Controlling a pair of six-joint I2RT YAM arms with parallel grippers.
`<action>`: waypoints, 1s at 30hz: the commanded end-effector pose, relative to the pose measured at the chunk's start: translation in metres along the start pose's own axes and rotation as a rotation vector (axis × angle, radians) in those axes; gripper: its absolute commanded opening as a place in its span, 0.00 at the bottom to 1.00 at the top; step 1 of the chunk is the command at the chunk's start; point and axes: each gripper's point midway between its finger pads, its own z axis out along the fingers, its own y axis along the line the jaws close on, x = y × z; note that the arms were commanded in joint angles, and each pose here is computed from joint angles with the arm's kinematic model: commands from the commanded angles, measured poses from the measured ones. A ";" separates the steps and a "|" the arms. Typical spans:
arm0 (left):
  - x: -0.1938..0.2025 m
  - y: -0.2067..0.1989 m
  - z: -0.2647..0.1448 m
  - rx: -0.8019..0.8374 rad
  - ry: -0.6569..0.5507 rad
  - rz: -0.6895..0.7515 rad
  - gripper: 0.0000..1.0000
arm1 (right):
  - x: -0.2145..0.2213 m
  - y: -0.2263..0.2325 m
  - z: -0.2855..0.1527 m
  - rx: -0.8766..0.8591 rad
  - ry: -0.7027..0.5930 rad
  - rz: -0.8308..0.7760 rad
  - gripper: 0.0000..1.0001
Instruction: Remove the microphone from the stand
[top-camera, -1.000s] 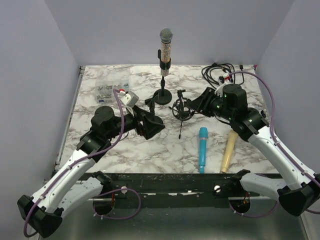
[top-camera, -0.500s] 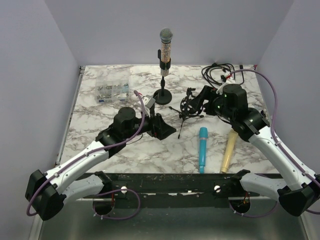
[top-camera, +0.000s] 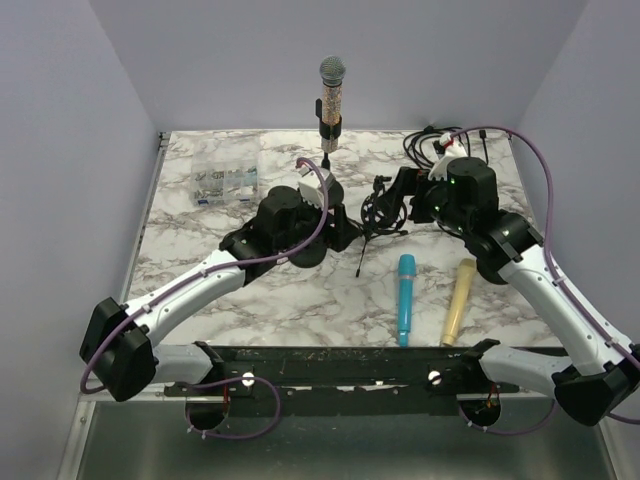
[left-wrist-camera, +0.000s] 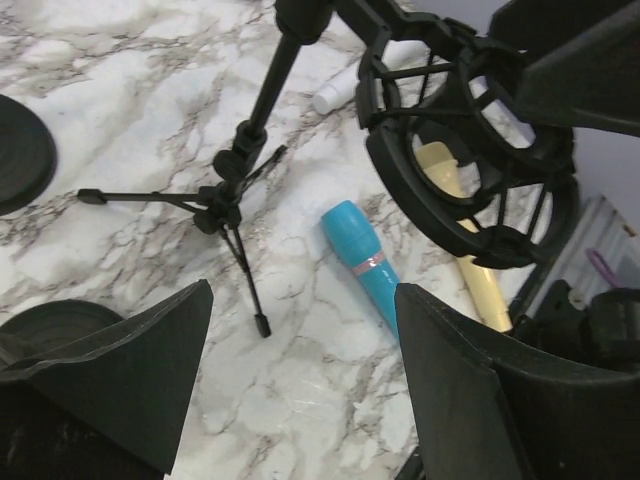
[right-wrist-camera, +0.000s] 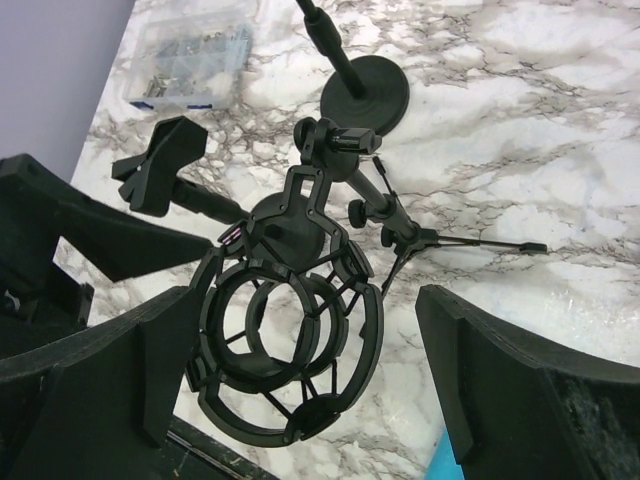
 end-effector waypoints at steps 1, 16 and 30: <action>-0.004 0.024 0.009 -0.117 0.020 0.094 0.74 | 0.008 -0.003 -0.001 -0.014 0.026 -0.075 1.00; -0.005 0.030 0.071 -0.110 0.098 0.028 0.59 | 0.014 -0.015 0.006 0.038 0.003 -0.022 0.89; 0.004 0.026 0.095 0.049 0.107 -0.103 0.59 | 0.017 -0.034 0.010 0.133 -0.009 -0.035 0.77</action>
